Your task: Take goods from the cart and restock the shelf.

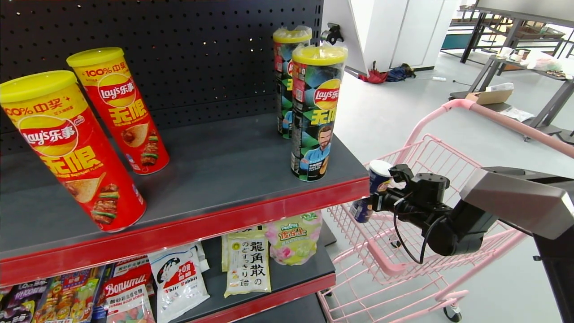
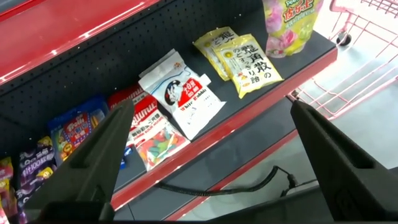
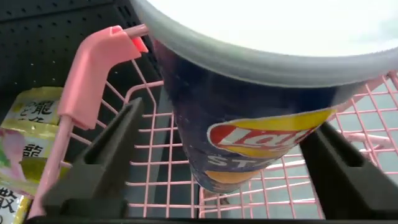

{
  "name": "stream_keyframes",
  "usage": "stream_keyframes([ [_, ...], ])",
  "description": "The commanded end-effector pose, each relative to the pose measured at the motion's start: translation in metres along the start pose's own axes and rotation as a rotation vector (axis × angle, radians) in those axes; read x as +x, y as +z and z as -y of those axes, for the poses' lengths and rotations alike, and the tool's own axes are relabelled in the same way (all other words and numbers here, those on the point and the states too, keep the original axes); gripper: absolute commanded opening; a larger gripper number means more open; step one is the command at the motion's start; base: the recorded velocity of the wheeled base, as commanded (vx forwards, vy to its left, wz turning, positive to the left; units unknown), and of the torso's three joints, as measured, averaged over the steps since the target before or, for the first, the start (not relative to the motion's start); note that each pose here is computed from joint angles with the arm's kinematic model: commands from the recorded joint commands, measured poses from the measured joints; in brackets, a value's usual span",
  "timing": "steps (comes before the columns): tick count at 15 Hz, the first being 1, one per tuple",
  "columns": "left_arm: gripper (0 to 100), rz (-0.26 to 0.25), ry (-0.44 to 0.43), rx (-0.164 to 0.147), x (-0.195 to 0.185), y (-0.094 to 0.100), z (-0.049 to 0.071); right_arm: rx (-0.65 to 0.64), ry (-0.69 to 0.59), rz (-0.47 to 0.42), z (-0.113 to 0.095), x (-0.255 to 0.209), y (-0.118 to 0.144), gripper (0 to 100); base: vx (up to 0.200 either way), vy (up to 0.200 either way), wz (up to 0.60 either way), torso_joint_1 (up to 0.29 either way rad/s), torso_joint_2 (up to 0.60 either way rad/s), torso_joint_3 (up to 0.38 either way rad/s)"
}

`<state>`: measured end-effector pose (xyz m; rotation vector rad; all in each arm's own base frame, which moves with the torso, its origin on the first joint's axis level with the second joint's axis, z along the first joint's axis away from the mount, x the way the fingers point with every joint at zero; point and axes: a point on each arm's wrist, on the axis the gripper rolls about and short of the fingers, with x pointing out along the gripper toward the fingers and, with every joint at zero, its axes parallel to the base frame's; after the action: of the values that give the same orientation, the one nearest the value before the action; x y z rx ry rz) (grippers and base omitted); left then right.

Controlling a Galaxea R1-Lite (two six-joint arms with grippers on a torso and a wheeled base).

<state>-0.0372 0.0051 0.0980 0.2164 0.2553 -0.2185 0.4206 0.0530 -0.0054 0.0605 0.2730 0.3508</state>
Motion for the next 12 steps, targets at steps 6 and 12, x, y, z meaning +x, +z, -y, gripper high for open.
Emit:
stream_keyframes([
  [6,100,-0.002,-0.001,0.0,0.0,0.0,0.0,0.001,-0.007,-0.002,-0.002,-0.01,0.004,0,0.0,0.0,0.0,0.0,0.0,0.0],
  [12,100,0.001,-0.01,-0.002,0.0,0.0,0.0,-0.032,-0.089,0.098,-0.026,-0.128,0.097,0,0.0,0.0,0.0,0.0,0.0,0.0],
])
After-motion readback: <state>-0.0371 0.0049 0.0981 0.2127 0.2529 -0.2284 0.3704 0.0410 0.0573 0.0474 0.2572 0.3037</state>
